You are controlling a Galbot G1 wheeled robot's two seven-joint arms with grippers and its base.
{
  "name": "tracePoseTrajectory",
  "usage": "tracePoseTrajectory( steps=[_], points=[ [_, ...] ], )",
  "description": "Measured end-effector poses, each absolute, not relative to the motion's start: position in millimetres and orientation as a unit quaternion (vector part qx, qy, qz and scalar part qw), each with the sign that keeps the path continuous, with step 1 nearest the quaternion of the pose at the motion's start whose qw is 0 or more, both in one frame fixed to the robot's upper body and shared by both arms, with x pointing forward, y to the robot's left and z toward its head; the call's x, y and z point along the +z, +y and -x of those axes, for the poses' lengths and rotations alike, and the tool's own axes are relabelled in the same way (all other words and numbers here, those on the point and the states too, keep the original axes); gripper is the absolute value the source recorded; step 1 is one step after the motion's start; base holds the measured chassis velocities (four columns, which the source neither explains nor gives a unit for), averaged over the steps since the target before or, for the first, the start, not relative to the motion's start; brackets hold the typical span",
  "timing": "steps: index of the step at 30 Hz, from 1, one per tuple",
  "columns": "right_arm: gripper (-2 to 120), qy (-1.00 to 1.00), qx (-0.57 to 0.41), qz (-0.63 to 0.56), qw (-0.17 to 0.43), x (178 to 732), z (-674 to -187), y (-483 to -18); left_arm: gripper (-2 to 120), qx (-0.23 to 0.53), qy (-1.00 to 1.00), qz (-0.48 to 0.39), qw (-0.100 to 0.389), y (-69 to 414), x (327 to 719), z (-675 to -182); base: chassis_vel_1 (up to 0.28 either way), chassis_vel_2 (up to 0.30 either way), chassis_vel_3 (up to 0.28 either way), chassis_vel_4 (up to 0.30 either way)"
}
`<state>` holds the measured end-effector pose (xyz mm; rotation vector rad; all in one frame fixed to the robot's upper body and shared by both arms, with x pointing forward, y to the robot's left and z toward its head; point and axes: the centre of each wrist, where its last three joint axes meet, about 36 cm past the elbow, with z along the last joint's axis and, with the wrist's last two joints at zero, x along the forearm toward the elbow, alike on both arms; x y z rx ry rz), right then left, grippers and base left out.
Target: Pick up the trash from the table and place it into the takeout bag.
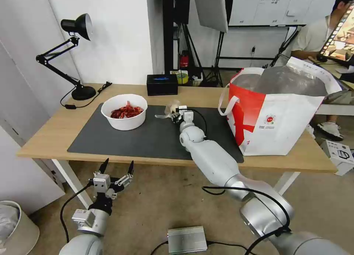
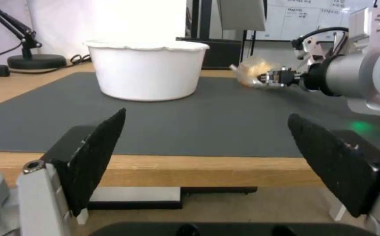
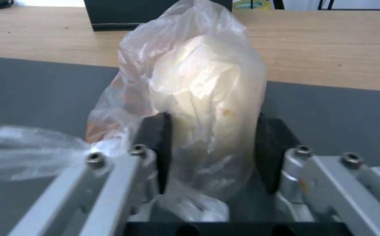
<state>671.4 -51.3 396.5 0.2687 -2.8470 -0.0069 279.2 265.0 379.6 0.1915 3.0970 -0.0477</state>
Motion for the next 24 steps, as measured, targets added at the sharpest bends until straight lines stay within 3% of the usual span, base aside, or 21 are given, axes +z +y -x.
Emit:
tracePoseTrajectory(
  steps=[1,9,24],
  points=[
    [29,-0.986,-0.002,-0.093,0.141,396,-671,-51,100,-0.016,0.998,-0.061,0.018,265,379,-279,0.0,0.0,0.0,0.0],
    [4,-0.986,-0.002,-0.093,0.141,395,-670,-51,100,-0.017,0.998,-0.062,0.02,264,379,-280,0.0,0.0,0.0,0.0],
    [1,-0.989,-0.009,-0.103,0.11,423,-662,-35,100,-0.014,0.998,-0.063,0.022,268,381,-282,0.0,0.0,0.0,0.0]
  ],
)
